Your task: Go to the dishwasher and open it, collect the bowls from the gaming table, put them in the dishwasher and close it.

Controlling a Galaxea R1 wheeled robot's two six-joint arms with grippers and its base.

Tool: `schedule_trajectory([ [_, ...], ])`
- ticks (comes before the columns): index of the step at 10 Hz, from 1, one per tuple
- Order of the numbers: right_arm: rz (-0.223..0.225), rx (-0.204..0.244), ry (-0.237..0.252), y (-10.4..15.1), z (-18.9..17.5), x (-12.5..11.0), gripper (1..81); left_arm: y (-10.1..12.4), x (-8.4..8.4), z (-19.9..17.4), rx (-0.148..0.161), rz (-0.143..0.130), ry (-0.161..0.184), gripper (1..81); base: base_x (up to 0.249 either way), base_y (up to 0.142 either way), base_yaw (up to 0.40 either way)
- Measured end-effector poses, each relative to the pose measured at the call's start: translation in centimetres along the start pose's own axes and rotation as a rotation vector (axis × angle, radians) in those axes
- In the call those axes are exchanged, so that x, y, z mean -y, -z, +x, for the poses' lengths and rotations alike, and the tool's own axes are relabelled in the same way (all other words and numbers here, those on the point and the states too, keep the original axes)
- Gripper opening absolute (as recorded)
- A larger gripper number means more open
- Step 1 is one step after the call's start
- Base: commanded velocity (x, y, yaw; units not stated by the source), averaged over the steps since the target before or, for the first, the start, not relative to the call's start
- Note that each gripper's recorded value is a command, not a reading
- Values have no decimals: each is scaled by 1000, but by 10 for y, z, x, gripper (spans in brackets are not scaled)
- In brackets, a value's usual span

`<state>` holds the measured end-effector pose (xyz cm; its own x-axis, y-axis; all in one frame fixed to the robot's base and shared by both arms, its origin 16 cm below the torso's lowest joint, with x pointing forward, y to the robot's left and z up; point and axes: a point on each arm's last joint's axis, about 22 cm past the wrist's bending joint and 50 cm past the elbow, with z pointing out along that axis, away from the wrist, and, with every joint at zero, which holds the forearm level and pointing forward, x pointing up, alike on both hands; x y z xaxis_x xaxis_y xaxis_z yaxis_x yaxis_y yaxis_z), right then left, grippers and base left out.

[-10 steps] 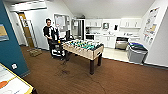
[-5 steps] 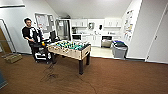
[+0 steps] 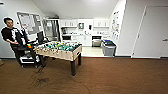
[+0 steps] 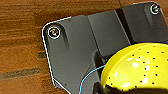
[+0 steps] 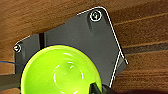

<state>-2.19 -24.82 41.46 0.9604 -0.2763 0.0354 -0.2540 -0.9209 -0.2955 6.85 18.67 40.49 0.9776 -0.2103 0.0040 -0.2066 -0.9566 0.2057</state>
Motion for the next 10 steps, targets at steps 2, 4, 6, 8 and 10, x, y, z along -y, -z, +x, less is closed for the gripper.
schedule_trajectory([
  [2,1,4,1,0,-2,1,10,0,1,1,-4,-2,0,10,0,0,0],
  [4,0,-3,2,0,2,1,10,-1,-5,0,-11,-18,-1,10,0,0,0],
  [6,-1,-2,2,0,1,0,10,-1,-7,1,-13,-23,-1,10,0,0,0],
  [8,-2,-1,2,0,1,0,10,0,-5,1,-13,-20,-1,10,33,0,0],
  [10,-4,6,0,0,-8,-2,10,-1,-7,-13,0,-22,2,10,99,0,0],
])
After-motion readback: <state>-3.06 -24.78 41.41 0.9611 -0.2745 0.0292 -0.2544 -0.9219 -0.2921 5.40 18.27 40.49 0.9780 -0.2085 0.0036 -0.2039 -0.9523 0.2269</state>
